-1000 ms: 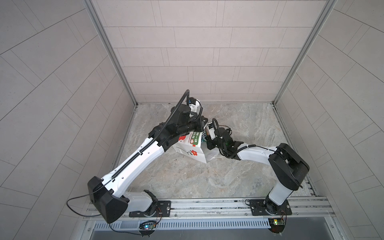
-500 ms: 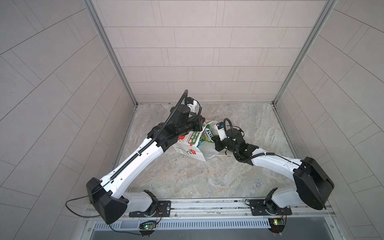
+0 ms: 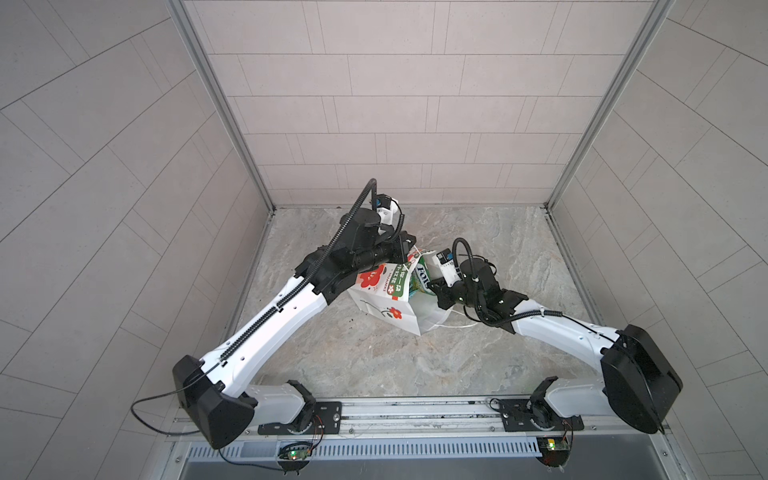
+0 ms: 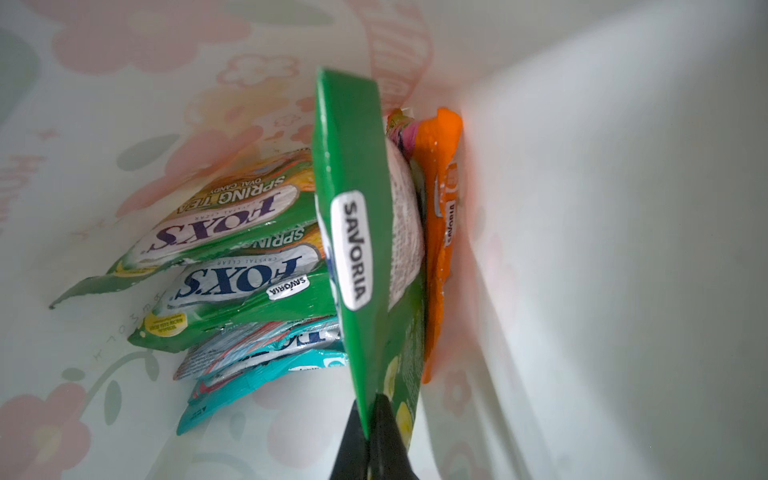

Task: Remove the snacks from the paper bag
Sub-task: 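Close the right gripper on the green FOXS packet inside the bag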

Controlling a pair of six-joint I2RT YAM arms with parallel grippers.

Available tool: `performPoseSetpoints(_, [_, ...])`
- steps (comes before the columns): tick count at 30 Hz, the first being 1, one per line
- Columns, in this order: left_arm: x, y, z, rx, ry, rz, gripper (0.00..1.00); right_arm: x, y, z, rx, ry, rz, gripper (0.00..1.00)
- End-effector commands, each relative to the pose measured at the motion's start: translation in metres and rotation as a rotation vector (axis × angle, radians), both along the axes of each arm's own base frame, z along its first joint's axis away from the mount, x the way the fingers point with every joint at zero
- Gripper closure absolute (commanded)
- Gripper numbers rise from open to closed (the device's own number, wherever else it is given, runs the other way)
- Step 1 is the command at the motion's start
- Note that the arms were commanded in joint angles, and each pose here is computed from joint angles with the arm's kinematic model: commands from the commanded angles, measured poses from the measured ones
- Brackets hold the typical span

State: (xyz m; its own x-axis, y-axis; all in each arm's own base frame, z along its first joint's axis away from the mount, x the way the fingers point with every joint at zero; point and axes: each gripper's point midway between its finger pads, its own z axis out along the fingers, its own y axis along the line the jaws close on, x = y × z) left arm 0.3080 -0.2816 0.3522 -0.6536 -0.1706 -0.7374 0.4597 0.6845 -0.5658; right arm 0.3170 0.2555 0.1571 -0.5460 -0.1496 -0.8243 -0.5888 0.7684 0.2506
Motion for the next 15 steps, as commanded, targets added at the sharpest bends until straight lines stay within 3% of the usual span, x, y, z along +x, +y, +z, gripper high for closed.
performPoseSetpoints(1, [-0.005,-0.011,0.03,-0.086,-0.048,-0.054,1.0,0.002,0.005,0.002,0.036,-0.009,0.008,0.98])
performPoseSetpoints(3, [-0.007,-0.015,0.031,-0.1,-0.047,-0.075,1.0,0.005,0.007,0.002,0.039,-0.014,0.006,0.97])
performPoseSetpoints(15, [-0.012,-0.022,0.038,-0.125,-0.045,-0.12,1.0,0.023,0.017,-0.009,0.043,-0.018,-0.01,0.69])
